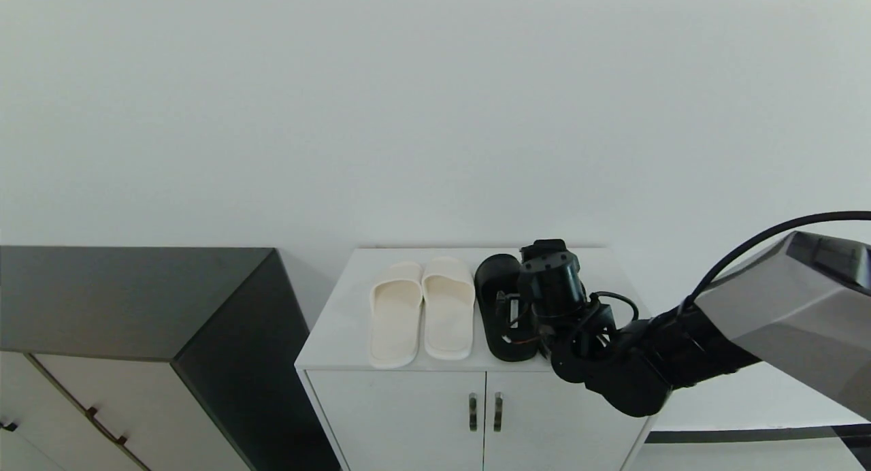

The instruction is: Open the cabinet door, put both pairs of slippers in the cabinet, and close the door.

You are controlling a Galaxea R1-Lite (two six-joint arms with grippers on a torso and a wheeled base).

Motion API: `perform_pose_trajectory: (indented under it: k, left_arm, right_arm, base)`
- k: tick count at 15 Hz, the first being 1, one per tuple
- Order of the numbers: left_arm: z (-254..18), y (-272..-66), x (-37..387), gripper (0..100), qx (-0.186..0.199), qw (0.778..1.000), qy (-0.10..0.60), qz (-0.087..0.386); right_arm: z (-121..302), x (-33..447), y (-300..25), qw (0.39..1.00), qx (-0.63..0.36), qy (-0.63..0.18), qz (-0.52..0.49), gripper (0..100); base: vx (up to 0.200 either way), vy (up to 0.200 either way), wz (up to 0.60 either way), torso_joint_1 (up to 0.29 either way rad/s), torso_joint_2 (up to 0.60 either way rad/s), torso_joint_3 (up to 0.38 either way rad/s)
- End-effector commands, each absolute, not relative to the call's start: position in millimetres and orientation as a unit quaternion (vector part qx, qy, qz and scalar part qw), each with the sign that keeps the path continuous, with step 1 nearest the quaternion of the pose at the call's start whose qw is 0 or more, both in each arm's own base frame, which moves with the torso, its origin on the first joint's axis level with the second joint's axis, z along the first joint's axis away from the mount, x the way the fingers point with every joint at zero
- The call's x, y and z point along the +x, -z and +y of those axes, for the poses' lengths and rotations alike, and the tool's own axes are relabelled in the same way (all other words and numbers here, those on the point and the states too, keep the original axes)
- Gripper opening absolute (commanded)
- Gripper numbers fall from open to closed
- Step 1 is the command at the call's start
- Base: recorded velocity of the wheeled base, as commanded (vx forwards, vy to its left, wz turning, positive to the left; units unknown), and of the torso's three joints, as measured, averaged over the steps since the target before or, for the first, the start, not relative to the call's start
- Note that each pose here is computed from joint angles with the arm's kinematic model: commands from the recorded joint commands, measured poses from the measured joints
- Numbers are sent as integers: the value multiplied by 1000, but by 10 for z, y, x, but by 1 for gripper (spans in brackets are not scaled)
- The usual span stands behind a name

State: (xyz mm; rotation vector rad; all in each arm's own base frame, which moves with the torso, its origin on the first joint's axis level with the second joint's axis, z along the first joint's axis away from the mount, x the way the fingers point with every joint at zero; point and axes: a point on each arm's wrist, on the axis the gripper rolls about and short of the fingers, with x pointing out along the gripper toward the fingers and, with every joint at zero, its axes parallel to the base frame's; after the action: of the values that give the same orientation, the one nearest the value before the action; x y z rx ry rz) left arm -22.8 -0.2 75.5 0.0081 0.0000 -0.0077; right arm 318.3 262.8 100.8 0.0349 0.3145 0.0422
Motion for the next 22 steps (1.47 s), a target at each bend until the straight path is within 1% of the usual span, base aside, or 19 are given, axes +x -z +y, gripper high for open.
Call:
perform_pose_trajectory:
  k: [1,6,7,11,12,18,20,22]
  left_arm:
    - [-2,-755,-227,0,4,1000,4,1]
    - [-2,-755,-227,0,3,1000,4,1]
    - [-2,-755,-227,0,2,1000,4,1]
    - [-2,-755,-227,0,2,1000,4,1]
    - [-2,-755,-227,0,2,1000,4,1]
    - [-2,-755,-227,0,2,1000,4,1]
    - [-2,-755,-227,0,2,1000,4,1]
    - [-2,-755,-227,0,2,1000,4,1]
  right_arm:
    - [2661,3359,-844,987,10,-11,163,100]
    - [2674,3561,-714,986,13,-4,164,100]
    - [2636,3664,-689,987,14,-3,162,100]
    - [2622,3826,-693,988,27,-4,151,100]
    - [2638,3848,-670,988,25,-4,151,0]
    - [2645,3849,-663,989,17,0,149,0]
    - [2618,3783,-820,990,24,6,136,0]
    - [2522,3561,-1073,991,22,-2,130,0]
  base:
    - [0,0,0,0,0,0]
    - [0,0,0,0,0,0]
    - [0,0,0,0,0,0]
    - [0,0,0,0,0,0]
    - [0,0,0,0,0,0]
    - [0,0,0,0,0,0]
    - [0,0,0,0,0,0]
    - [0,0,0,0,0,0]
